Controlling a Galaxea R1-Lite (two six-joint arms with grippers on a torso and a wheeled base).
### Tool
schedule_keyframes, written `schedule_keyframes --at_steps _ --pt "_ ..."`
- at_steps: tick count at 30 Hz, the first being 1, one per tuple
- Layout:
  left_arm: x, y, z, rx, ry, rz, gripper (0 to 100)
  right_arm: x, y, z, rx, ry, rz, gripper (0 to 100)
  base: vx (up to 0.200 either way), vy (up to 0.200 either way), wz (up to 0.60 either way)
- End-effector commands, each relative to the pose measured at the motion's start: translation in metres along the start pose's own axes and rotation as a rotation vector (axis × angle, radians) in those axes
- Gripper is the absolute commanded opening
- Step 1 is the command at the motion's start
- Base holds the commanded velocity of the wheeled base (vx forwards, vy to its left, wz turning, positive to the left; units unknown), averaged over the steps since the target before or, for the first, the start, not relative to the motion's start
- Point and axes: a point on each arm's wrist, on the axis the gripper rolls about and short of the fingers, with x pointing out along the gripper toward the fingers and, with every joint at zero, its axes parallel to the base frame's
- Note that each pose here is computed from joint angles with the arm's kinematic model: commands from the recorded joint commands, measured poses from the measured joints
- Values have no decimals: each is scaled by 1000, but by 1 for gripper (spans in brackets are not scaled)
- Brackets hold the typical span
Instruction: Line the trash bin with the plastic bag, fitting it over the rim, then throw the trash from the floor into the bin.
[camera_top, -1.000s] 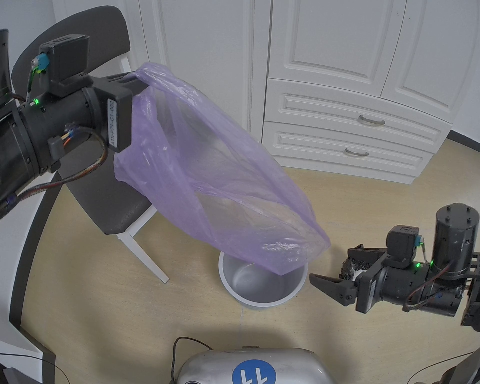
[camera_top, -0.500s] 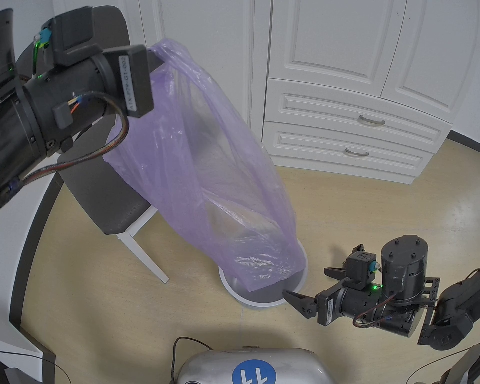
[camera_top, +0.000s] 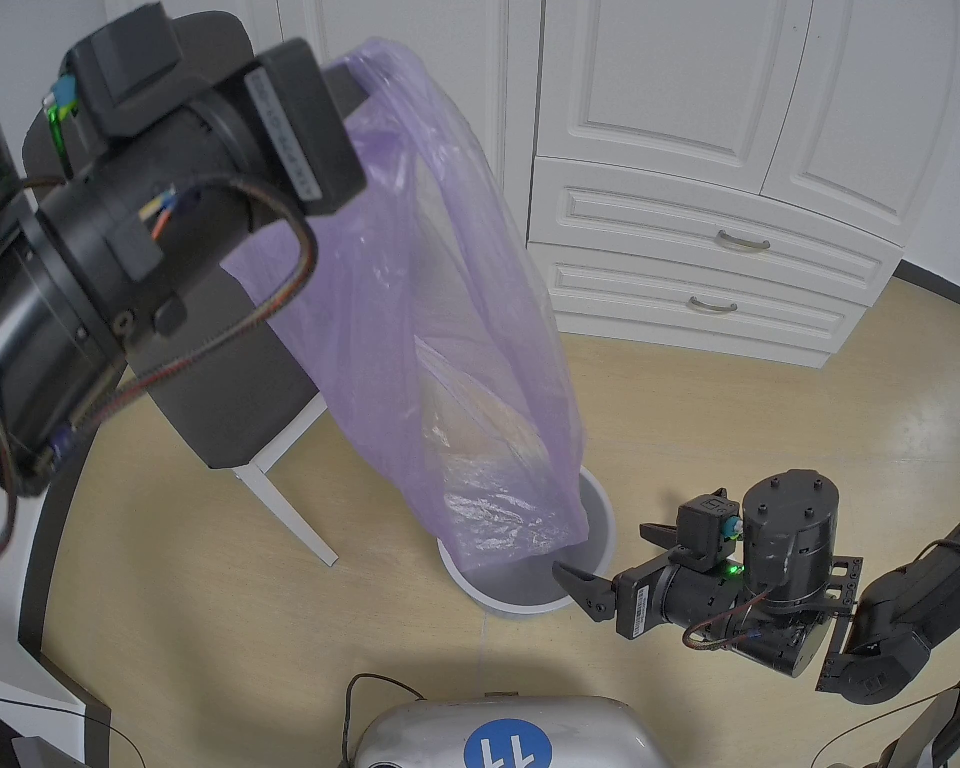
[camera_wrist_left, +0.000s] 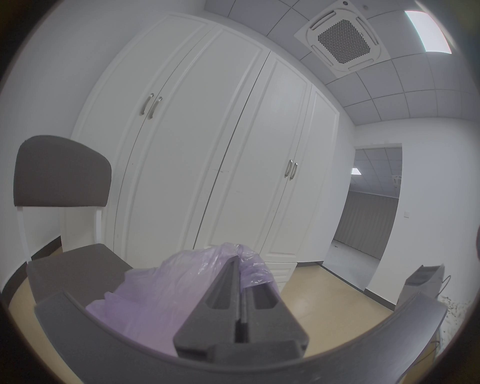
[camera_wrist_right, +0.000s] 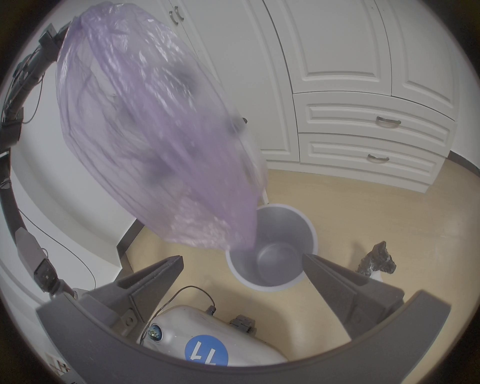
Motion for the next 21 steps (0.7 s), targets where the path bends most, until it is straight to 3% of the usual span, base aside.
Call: schedule_keyframes --at_steps 1,3,5,8,10,12,15,21 --pt "-2 1 -48 5 48 14 0 -1 4 16 -80 -69 -19 100 0 0 0" --pt "-3 3 -54 -5 2 21 0 -11 4 27 -210 -122 -60 100 0 0 0" --pt "-4 8 -57 -4 -22 37 0 -20 13 29 -272 -143 -30 100 0 0 0" --pt "-4 16 -62 2 -27 63 0 -19 24 21 -284 -120 8 100 0 0 0" --pt "1 20 -68 -7 -17 79 0 -6 25 5 -275 -56 -8 100 0 0 0" --pt "5 24 -72 -1 -8 92 0 3 25 -3 -270 -22 -40 100 0 0 0" --pt "16 34 -84 12 5 129 0 18 28 -21 -278 20 -160 100 0 0 0" --pt "26 45 -95 10 -56 160 0 39 33 -56 -223 64 -205 100 0 0 0"
